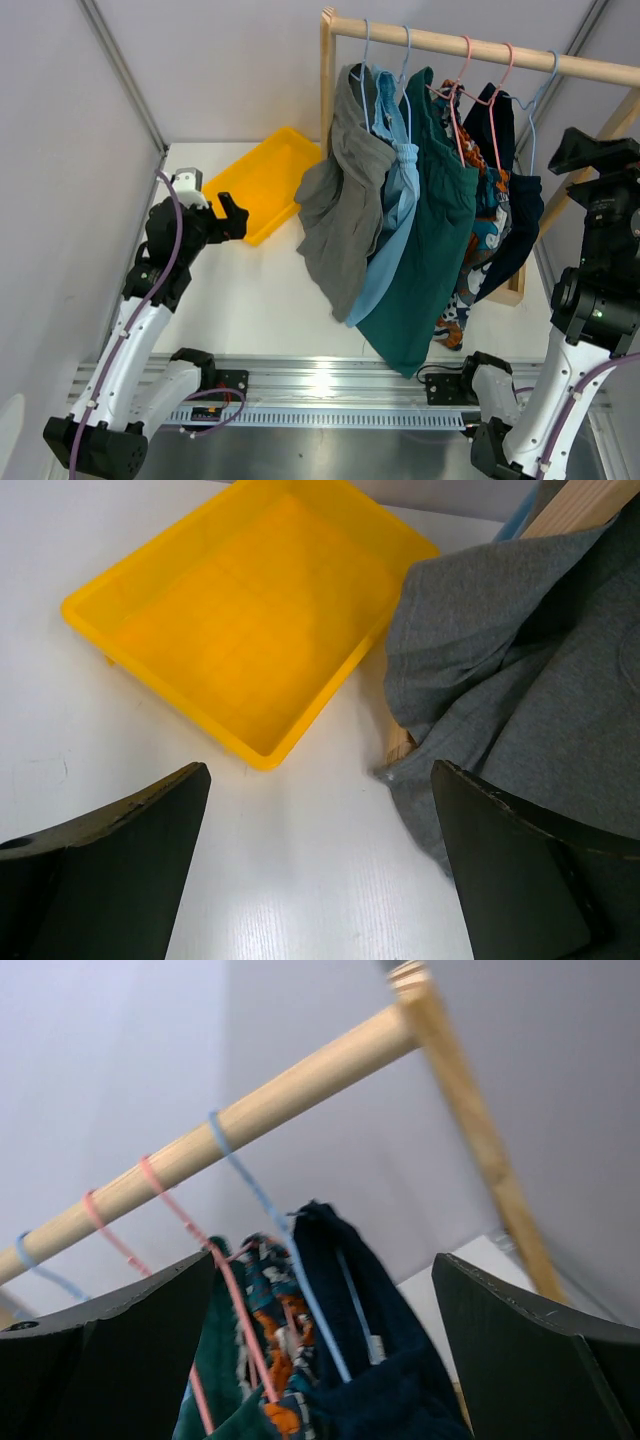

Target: Remove the shorts from the hanger

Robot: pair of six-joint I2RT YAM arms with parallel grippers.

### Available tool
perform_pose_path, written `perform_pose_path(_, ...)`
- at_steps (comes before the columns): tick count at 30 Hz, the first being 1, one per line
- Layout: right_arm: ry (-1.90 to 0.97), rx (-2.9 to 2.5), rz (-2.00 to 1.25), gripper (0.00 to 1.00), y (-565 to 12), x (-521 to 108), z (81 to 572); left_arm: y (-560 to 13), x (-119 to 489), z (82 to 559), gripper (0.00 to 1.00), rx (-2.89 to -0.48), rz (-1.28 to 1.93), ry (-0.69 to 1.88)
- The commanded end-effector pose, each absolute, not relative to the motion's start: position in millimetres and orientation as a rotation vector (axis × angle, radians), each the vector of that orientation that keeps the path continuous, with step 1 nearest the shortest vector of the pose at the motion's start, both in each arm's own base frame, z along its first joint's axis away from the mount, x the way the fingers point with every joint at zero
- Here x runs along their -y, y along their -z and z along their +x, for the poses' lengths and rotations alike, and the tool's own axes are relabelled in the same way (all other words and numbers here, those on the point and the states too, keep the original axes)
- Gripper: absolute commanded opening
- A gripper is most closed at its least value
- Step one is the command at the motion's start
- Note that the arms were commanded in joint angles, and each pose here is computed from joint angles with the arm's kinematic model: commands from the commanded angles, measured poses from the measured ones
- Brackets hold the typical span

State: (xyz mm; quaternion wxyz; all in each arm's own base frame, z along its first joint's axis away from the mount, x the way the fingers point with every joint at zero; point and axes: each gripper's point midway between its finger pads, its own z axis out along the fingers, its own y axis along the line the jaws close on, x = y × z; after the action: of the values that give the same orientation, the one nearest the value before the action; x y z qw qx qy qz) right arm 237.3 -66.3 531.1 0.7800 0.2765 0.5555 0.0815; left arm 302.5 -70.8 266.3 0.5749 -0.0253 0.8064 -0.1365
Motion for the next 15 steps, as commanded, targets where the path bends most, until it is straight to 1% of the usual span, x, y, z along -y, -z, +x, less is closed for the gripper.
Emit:
perform_pose_path(1, -0.362, -1.174, 0.356, 0.99, -558.2, 19.3, 240.9, -277.3, 71.5, 300.8, 0.99, -1.843, -0.032, 0.318)
perform_pose_path(4, -0.412, -1.143, 0.176, 0.99, -563.9, -7.1, 236.1, -278.2, 70.4, 299.3, 0.99, -1.838, -0.036, 0.316)
perform_pose_path(8, -0.394, -1.199, 0.188, 0.99, -556.9, -3.5, 249.7, -279.0, 70.1, 299.2, 0.99, -1.833, -0.036, 0.314)
perform_pose_path(9, -0.393, -1.233, 0.195, 0.99, -551.3, -0.1, 262.1, -278.3, 70.2, 298.8, 0.99, -1.836, -0.035, 0.315)
perform_pose_path(15, -0.359, -1.319, 0.208, 1.00, -538.2, 7.0, 298.2, -279.6, 69.7, 296.9, 0.99, -1.830, -0.037, 0.315)
